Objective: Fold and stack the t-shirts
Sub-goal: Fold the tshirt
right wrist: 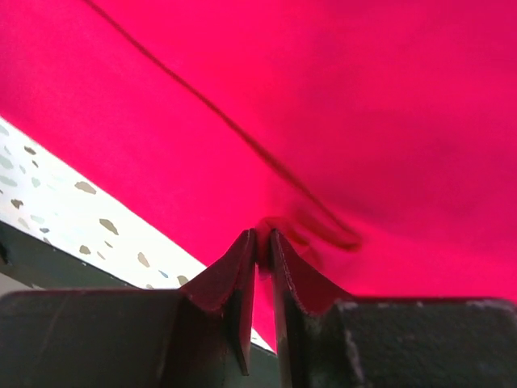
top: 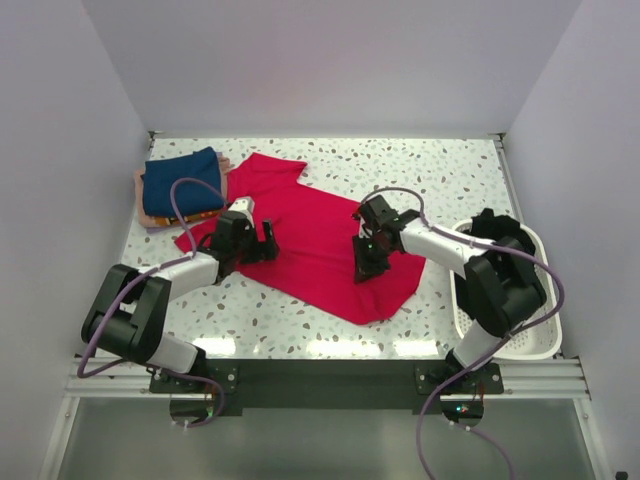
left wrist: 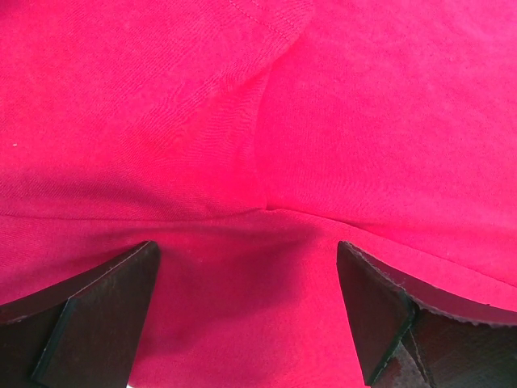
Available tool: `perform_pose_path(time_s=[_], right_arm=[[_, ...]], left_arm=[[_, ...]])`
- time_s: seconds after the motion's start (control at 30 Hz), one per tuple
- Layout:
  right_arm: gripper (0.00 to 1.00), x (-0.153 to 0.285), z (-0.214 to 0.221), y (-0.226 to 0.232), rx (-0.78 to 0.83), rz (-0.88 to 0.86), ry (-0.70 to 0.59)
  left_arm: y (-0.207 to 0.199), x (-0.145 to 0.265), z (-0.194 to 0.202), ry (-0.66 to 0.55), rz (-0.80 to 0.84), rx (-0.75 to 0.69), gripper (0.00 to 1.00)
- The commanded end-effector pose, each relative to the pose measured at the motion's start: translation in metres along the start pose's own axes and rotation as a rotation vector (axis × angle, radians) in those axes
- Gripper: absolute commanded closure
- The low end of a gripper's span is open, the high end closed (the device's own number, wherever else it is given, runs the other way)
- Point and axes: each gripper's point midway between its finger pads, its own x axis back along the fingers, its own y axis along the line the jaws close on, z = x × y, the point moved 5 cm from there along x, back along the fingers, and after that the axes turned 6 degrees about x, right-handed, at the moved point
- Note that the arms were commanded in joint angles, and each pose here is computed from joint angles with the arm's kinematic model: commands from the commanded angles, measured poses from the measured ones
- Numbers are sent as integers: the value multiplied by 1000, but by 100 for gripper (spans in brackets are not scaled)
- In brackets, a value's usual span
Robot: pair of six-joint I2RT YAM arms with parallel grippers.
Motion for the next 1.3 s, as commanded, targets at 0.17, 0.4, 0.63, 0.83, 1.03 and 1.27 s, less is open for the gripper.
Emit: perform_pose_path(time_s=[0.17,0.4,0.63,0.83,1.03,1.27], right_arm=[[50,22,-13,28,56,-22,-73],[28,66,8,-3,6,159,-178],[32,82,30,-55,-159,220,-233],[35,62,36,-72,-190,293,-187],[39,52,44,-71,-194,262,-137],[42,34,56,-63,-214,151,-109]], left_arm=[[18,-5,30,105,-69,-10,3],[23,-3,31,99,-94,-17,3],[23,-5,33,103,-93,-17,3],[24,-4,34,108,-91,-18,3],[24,-5,34,110,-93,-19,3],[24,-5,34,109,-95,-19,3]])
